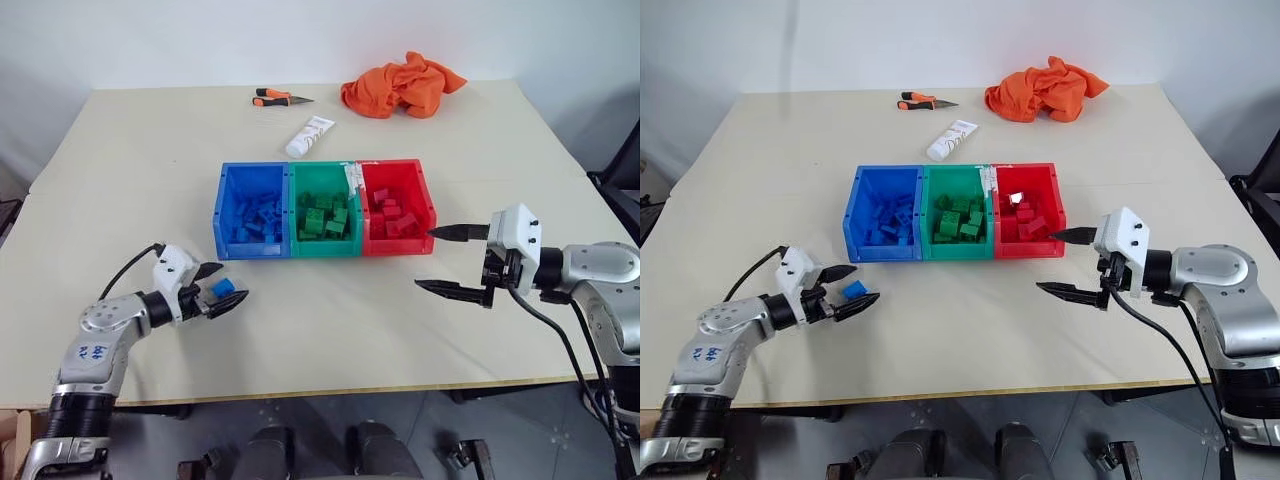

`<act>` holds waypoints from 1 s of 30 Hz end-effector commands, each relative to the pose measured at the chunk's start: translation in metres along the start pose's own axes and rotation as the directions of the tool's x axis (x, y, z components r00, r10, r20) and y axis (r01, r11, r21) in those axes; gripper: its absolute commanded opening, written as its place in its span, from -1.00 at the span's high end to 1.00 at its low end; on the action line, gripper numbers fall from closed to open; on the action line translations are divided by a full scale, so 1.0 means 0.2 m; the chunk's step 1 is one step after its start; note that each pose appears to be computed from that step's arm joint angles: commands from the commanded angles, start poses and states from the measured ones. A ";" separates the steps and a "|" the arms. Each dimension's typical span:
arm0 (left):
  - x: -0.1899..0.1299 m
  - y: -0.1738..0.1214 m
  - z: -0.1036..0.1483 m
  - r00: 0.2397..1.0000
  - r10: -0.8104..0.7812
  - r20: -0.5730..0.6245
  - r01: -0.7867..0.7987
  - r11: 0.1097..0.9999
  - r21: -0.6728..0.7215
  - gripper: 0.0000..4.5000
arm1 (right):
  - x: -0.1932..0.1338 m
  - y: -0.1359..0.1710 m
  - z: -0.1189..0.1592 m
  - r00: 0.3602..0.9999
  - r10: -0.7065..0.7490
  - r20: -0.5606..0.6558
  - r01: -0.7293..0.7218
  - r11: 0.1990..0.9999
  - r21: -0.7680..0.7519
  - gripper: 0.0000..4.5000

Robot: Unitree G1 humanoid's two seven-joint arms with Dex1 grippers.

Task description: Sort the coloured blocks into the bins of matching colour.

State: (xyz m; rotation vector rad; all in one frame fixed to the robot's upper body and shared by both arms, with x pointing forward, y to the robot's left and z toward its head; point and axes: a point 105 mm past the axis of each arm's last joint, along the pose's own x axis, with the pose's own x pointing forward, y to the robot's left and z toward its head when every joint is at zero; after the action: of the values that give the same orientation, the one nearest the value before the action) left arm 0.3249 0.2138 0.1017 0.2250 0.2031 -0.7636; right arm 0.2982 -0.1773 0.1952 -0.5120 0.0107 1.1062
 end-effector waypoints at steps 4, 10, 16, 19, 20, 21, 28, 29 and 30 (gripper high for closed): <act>0.01 -0.03 -0.04 0.999 -0.024 -0.032 0.027 0.996 0.081 -0.17 | -0.06 -0.01 0.06 0.998 -0.053 0.020 0.053 0.998 -0.037 -1.00; -0.06 -0.02 -0.03 0.999 -0.001 -0.033 0.005 0.993 0.121 0.59 | -0.07 0.00 0.06 0.998 -0.064 0.017 0.064 0.997 -0.032 -1.00; -0.10 -0.02 -0.01 0.999 -0.013 -0.042 0.016 0.998 0.064 0.58 | -0.04 -0.02 0.05 0.998 -0.066 0.023 0.067 0.997 -0.030 -1.00; -0.11 -0.05 0.06 0.999 -0.031 -0.022 0.033 0.998 0.059 0.58 | -0.04 -0.02 0.05 0.997 -0.069 0.027 0.069 0.997 -0.030 -1.00; -0.11 -0.05 0.09 0.999 -0.036 -0.012 0.037 0.997 0.066 0.58 | -0.04 -0.02 0.05 0.997 -0.069 0.028 0.070 0.997 -0.030 -1.00; -0.11 -0.05 0.14 0.999 -0.037 0.015 0.036 0.996 0.076 0.58 | -0.04 -0.03 0.05 0.997 -0.070 0.029 0.071 0.997 -0.030 -1.00; 0.03 0.00 0.44 0.990 -0.003 0.143 -0.024 0.983 0.184 0.58 | -0.03 -0.03 0.04 0.996 -0.083 0.040 0.084 0.996 -0.029 -1.00; 0.06 0.01 0.48 0.987 -0.001 0.160 -0.032 0.980 0.199 0.58 | -0.03 -0.03 0.04 0.995 -0.087 0.042 0.089 0.996 -0.029 -1.00; 0.09 0.02 0.51 0.983 0.008 0.181 -0.045 0.978 0.204 0.58 | -0.03 -0.03 0.05 0.995 -0.092 0.044 0.093 0.995 -0.029 -1.00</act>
State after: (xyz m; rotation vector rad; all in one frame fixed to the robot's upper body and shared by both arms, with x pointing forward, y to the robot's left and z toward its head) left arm 0.3463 0.1806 0.1929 0.3387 -0.0299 -0.7854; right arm 0.2998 -0.1823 0.1959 -0.4912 -0.0132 1.0384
